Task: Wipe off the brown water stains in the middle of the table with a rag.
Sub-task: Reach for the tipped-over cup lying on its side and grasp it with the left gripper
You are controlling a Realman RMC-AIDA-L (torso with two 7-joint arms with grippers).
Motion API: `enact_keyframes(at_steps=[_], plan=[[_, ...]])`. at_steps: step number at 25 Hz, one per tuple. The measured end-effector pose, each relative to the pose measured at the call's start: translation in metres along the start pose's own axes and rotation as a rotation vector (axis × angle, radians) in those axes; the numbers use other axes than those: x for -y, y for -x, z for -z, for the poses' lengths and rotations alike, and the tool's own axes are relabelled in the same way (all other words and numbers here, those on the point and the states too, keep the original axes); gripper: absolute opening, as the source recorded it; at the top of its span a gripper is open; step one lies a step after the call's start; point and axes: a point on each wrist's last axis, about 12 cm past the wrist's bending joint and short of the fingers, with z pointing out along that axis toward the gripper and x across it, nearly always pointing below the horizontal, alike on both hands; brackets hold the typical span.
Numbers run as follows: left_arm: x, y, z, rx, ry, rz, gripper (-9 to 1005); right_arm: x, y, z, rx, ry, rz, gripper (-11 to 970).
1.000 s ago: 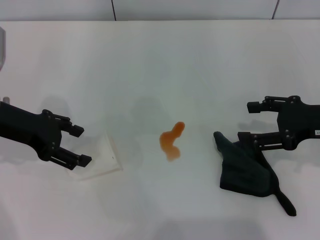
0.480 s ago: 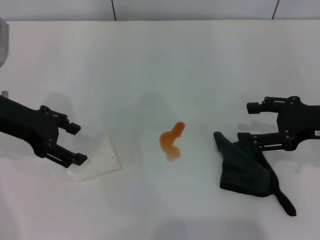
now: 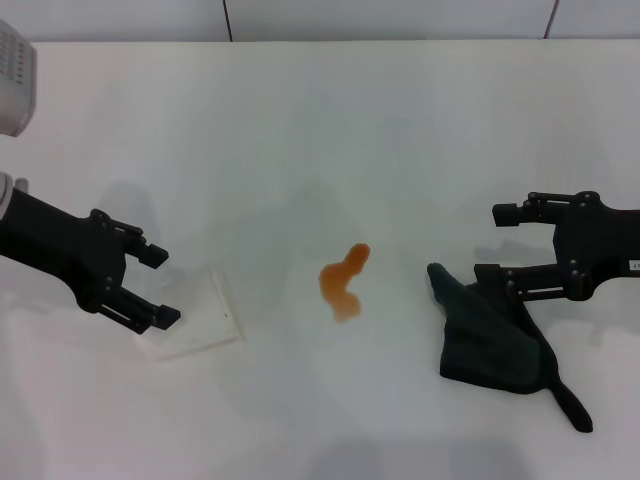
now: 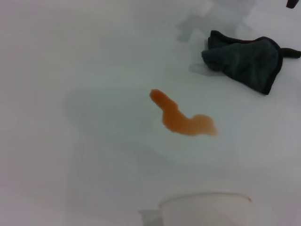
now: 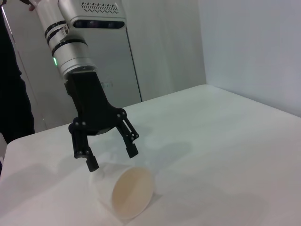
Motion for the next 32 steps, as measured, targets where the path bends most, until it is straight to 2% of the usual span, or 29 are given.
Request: enact_keyframes(at_steps=[32], plan=[[0.007, -0.001, -0.027, -0.035, -0.035, -0.005, 887, -0.001, 0.000, 0.000, 0.007, 0.002, -0.002, 841]])
